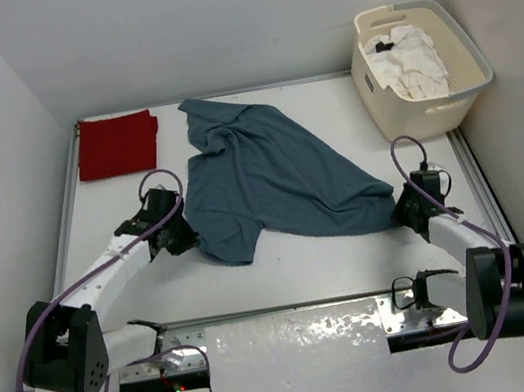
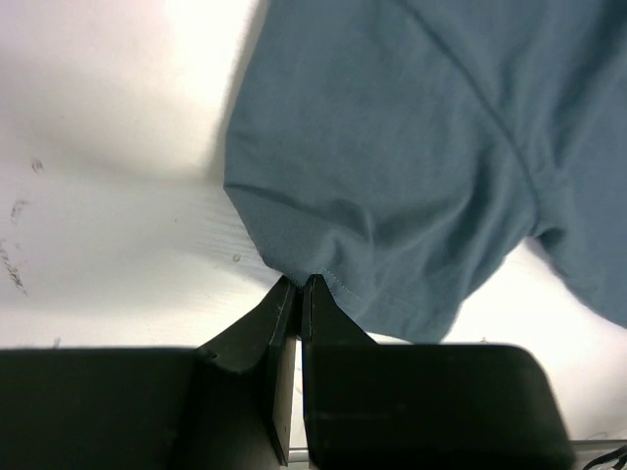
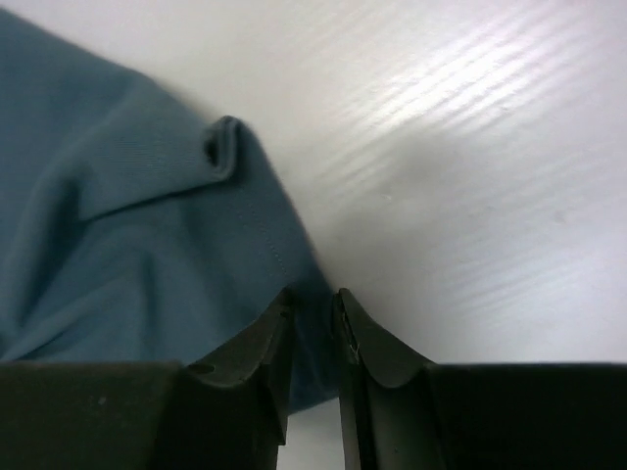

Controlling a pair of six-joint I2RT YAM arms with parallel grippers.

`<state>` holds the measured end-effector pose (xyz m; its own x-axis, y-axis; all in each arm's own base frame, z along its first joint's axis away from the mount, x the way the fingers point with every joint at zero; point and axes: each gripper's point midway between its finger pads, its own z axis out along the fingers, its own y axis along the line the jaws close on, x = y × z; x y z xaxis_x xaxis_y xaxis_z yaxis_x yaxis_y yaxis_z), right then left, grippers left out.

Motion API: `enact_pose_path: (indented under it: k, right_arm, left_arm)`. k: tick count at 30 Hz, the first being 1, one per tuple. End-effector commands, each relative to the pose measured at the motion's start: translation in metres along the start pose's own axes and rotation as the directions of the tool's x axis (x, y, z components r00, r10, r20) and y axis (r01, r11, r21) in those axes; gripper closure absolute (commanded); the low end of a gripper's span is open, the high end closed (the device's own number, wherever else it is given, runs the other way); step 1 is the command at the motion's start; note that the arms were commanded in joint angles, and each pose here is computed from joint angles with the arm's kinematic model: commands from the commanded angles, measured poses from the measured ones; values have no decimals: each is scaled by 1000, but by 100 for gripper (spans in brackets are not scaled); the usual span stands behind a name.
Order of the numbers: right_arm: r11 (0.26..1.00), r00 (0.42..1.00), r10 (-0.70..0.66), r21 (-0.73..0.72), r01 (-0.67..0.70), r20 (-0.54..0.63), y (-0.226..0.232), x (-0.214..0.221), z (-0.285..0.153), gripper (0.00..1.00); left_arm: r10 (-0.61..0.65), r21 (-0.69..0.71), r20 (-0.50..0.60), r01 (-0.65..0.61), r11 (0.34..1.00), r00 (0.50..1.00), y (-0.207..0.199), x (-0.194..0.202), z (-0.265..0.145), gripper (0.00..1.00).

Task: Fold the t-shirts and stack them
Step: Flatten out the tshirt

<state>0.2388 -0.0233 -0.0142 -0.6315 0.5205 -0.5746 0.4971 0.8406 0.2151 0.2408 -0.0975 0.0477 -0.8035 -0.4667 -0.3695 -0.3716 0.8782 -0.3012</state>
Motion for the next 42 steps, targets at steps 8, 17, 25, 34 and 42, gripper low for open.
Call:
enact_pose_path:
  k: [8, 17, 25, 34, 42]
  right_arm:
    - [991, 984, 23, -126, -46, -177, 8, 61, -20, 100]
    - [995, 974, -94, -38, 88, -207, -4, 40, -31, 42]
    - [998, 962, -57, -40, 48, -267, 1, 42, -54, 39]
    - [982, 974, -162, -121, 144, -157, 23, -7, -78, 37]
    - [986, 952, -162, -70, 149, -260, 5, 25, -62, 38]
  left_arm:
    - [37, 6, 74, -37, 999, 997, -12, -26, -19, 100]
    - [32, 29, 78, -35, 999, 996, -15, -26, -19, 100]
    - [34, 40, 73, -37, 999, 997, -18, -25, -15, 100]
    - [45, 53, 44, -47, 997, 998, -23, -23, -8, 100]
    - [46, 49, 37, -47, 998, 998, -22, -22, -6, 100]
